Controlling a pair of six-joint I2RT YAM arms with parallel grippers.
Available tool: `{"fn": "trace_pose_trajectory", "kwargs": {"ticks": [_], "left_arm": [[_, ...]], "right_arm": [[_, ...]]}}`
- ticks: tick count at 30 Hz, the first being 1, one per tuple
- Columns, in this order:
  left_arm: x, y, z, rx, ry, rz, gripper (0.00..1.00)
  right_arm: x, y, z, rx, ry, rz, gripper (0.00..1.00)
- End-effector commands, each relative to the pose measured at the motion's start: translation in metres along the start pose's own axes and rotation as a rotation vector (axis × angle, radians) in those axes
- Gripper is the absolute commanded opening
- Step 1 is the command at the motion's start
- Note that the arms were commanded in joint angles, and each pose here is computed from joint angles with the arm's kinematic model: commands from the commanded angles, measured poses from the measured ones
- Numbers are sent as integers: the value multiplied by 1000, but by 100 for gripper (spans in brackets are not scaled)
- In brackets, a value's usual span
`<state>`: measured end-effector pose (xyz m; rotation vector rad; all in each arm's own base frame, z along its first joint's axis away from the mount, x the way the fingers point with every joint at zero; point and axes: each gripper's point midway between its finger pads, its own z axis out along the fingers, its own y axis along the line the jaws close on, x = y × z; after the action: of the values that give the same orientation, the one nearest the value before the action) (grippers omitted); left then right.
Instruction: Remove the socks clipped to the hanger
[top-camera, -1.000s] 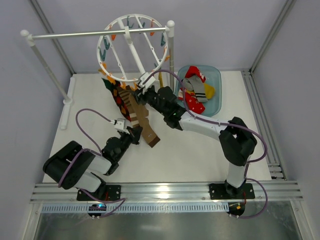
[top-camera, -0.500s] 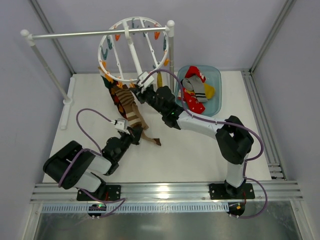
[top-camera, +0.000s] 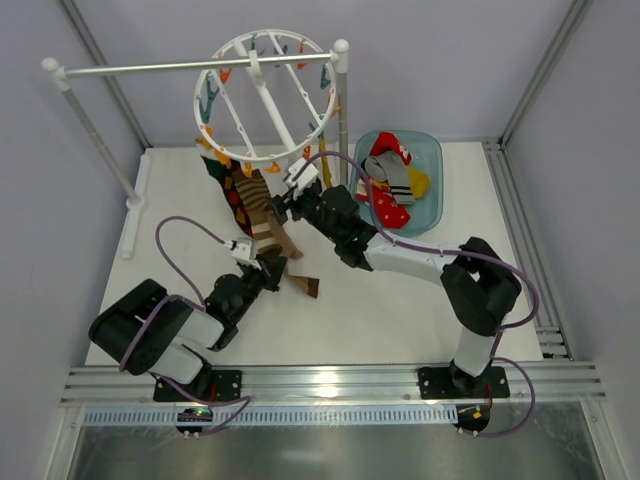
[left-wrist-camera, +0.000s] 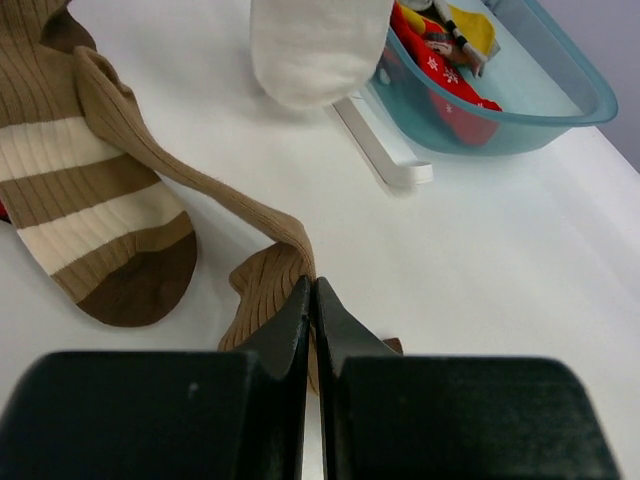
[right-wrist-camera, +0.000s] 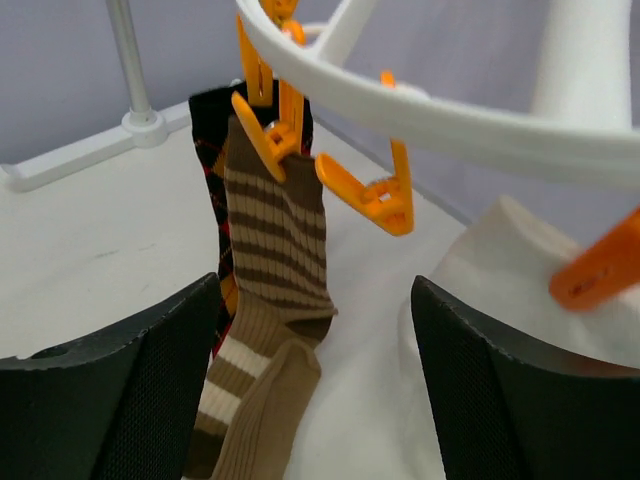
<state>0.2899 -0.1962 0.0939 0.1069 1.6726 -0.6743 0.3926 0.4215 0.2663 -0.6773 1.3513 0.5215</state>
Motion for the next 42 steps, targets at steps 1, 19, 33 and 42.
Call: {"fn": "trace_pose_trajectory", "kwargs": {"ticks": [1, 19, 33, 42], "left_arm": [[-45, -24, 3, 100, -177, 11, 0], [-60, -172, 41, 381, -19, 235, 0], [-136, -234, 191, 387, -75, 349, 0], [-125, -207, 273, 361, -43, 261, 0]], "right_arm": [[-56, -16, -32, 66, -131, 26, 78], [-58, -143, -231, 681, -178, 127, 100], [-49, -191, -337, 860, -377, 272, 100], [-40, -199, -350, 931, -372, 245, 100]]}}
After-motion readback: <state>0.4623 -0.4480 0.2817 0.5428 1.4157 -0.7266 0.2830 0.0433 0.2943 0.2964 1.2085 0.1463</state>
